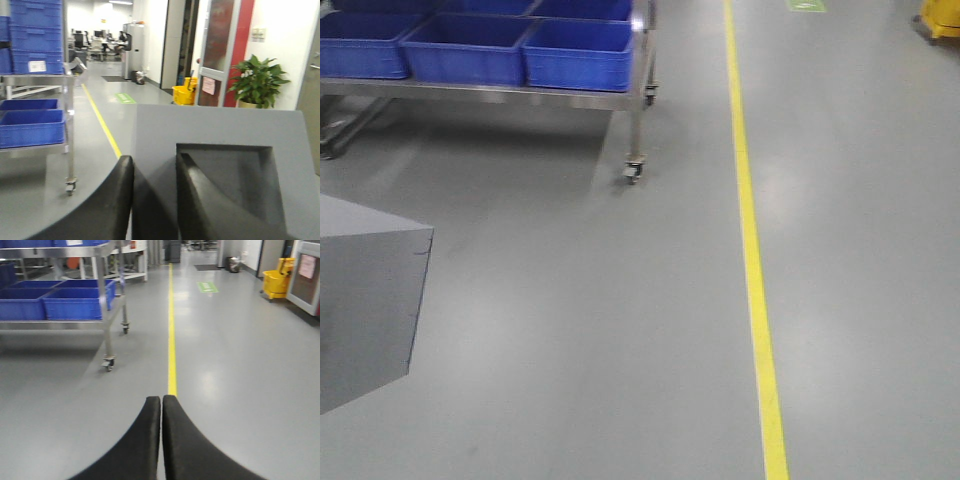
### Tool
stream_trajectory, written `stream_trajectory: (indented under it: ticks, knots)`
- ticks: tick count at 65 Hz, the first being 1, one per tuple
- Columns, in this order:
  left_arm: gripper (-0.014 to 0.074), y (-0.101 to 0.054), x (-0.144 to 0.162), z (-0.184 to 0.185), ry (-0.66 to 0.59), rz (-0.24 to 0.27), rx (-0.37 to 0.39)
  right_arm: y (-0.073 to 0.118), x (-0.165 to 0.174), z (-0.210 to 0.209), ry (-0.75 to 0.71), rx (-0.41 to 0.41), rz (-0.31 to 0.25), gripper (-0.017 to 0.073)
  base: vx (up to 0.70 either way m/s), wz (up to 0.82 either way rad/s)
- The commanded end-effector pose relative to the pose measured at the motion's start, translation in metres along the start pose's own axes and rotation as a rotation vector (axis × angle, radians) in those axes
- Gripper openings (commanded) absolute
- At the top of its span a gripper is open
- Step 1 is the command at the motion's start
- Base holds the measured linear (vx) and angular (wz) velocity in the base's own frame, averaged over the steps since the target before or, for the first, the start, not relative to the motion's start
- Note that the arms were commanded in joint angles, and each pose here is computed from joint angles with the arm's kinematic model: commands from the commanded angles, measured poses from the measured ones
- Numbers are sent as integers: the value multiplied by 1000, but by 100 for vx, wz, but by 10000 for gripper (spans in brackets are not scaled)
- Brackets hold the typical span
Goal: Sort gray base to blue bin
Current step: 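Drive the base away from the table, turning into the aisle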
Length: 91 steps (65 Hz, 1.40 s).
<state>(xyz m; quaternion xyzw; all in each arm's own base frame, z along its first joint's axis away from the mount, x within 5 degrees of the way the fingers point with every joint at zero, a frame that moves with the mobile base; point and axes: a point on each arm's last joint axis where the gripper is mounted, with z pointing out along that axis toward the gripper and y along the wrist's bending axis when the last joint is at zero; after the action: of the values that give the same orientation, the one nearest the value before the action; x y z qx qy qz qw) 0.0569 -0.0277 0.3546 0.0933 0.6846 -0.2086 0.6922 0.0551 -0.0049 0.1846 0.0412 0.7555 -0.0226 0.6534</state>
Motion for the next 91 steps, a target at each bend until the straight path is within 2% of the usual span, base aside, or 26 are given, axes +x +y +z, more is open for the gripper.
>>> stream_trajectory:
  ticks: [1,29,91]
  knots:
    - [2,-2,-18,-1,-124,-22,8,0,-6,0,-74,1,-20,-5,17,-46]
    - [2,-2,-18,-1,-124,-22,8,0,-6,0,-74,1,-20,-5,24,-18]
    - [2,-2,-18,-1,-124,-22,8,0,-6,0,-75,1,-20,-5,38,11]
